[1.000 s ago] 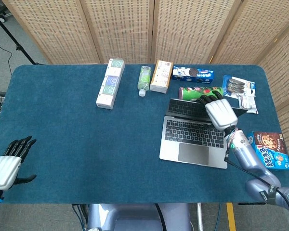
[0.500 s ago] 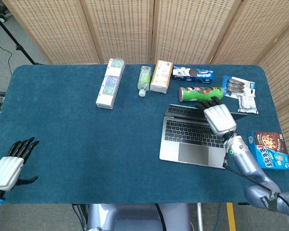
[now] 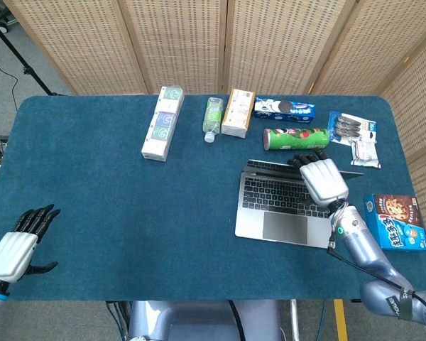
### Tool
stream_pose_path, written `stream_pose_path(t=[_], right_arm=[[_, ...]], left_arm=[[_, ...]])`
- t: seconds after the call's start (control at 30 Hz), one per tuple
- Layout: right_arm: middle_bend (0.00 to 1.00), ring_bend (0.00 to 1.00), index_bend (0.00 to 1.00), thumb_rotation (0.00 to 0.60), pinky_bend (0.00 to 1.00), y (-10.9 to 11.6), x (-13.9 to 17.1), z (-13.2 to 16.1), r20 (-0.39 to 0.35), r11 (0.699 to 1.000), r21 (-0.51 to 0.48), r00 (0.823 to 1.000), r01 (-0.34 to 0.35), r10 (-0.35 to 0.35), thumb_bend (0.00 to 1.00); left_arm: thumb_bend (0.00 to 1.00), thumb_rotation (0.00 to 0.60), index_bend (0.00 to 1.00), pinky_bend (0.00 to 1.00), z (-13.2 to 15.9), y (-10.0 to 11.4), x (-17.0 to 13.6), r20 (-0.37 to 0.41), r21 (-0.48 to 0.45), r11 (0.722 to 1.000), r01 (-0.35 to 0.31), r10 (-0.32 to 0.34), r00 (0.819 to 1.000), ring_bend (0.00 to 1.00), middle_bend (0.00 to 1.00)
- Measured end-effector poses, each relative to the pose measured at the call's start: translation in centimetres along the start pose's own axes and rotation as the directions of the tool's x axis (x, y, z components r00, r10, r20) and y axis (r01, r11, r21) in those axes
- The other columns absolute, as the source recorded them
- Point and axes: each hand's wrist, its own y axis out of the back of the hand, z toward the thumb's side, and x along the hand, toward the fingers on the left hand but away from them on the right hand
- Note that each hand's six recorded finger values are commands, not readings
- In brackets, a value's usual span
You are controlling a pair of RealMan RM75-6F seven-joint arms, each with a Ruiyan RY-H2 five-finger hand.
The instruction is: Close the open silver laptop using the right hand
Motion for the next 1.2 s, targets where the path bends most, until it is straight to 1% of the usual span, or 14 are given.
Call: stream_pose_path(t=[0.3,0.53,0.87,1.07,1.2], right_arm=[[0.23,0.28,0.25,0.6,0.13,-0.3,1.0,0.6,0.014,1.0,-0.001,1.0,-0.022,0.022,0.02],[0.23,0.28,0.25,0.6,0.13,-1.4,2.7,0.5,0.044,0.999,-0.015,0.998,-0.053,0.053,0.02],[0.22,0.28,0.25,0.6,0.13,-1.6,4.4,0.4,0.077,0.998,-0.02,0.995,-0.067,0.069,0.02],[0.22,0.28,0.24,0.6,0.14,-1.7,5.3,1.2,0.078,0.996,-0.019,0.993,-0.082,0.083,0.02],[0.22,0.28,0.24,0.6,0.14,-2.2,5.8,1.5,0.084,0.995,-0.019,0.992,-0.096,0.098,0.02]], left_arm=[[0.03,0.6,0.05,0.05,0.0,0.0,-0.1,0.005,-0.005,1.0,0.01,-0.01,1.0,0.03,0.0],[0.03,0.6,0.05,0.05,-0.1,0.0,-0.2,0.009,-0.009,1.0,0.024,-0.024,1.0,0.03,0.0],[0.03,0.6,0.05,0.05,-0.2,0.1,-0.3,0.011,-0.019,0.999,0.033,-0.033,0.999,0.03,0.0],[0.04,0.6,0.05,0.05,-0.4,0.4,-0.5,0.011,-0.03,0.999,0.028,-0.028,1.0,0.03,0.0],[0.03,0.6,0.05,0.05,-0.5,0.4,-0.6,0.009,-0.031,0.999,0.042,-0.041,0.999,0.03,0.0]])
